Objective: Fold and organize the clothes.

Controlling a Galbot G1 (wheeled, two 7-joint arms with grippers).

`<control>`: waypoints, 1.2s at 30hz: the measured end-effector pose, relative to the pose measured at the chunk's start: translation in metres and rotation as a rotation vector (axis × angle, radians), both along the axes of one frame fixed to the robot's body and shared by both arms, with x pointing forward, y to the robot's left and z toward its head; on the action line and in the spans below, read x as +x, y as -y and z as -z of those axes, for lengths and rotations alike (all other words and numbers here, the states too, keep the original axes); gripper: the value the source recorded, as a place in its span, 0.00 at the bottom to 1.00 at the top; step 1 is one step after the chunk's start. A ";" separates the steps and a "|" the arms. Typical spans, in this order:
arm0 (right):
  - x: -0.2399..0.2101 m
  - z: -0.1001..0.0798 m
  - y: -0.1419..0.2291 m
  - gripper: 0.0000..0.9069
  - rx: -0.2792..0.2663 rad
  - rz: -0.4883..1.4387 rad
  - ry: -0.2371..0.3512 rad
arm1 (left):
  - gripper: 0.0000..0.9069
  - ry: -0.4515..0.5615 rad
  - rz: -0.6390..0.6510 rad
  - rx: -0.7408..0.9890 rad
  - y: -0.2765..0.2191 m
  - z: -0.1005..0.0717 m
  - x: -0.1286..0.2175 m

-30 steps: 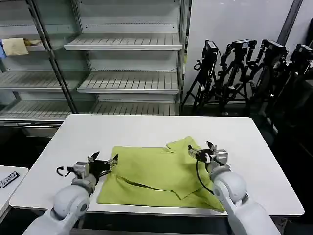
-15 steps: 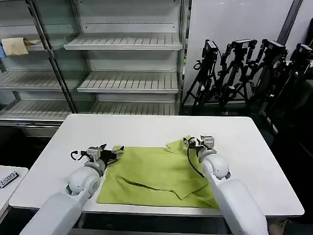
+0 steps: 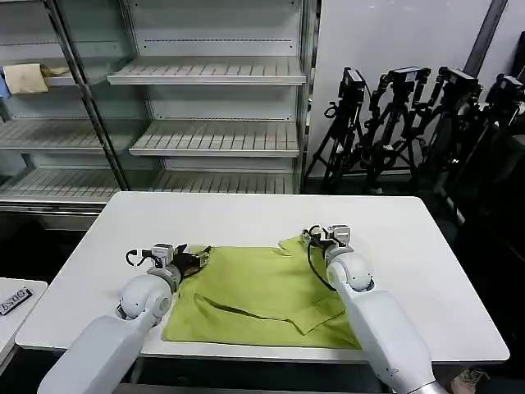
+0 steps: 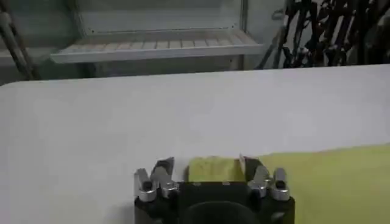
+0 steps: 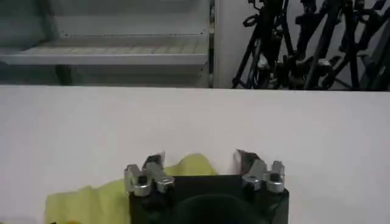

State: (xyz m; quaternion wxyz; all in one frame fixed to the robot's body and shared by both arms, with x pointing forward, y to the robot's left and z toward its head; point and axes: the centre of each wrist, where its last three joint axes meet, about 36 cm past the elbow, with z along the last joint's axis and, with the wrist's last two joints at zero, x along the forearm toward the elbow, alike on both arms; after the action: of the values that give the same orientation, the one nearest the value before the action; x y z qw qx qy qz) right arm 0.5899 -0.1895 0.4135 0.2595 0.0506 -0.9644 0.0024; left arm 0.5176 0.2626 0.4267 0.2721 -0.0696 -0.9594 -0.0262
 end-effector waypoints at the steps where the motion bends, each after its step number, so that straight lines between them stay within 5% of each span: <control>1: 0.000 0.001 0.000 0.00 0.002 0.000 -0.002 | 0.03 -0.002 0.001 0.000 -0.001 0.001 0.000; 17: -0.012 0.009 0.000 0.00 0.043 -0.012 0.015 | 0.03 -0.003 0.011 -0.077 -0.007 0.003 -0.006; 27: -0.024 0.005 0.004 0.00 0.059 -0.005 0.100 | 0.03 0.059 0.017 -0.119 -0.011 -0.008 -0.011; 36: -0.040 -0.022 0.010 0.00 0.082 -0.016 0.208 | 0.03 0.112 0.033 -0.142 -0.014 -0.023 -0.023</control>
State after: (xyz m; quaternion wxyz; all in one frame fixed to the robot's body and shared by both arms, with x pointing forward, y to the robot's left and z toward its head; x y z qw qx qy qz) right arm 0.5497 -0.1998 0.4357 0.1559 0.0681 -0.9850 -0.0298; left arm 0.4948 0.2767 0.4497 0.2119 -0.1028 -0.9713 0.0333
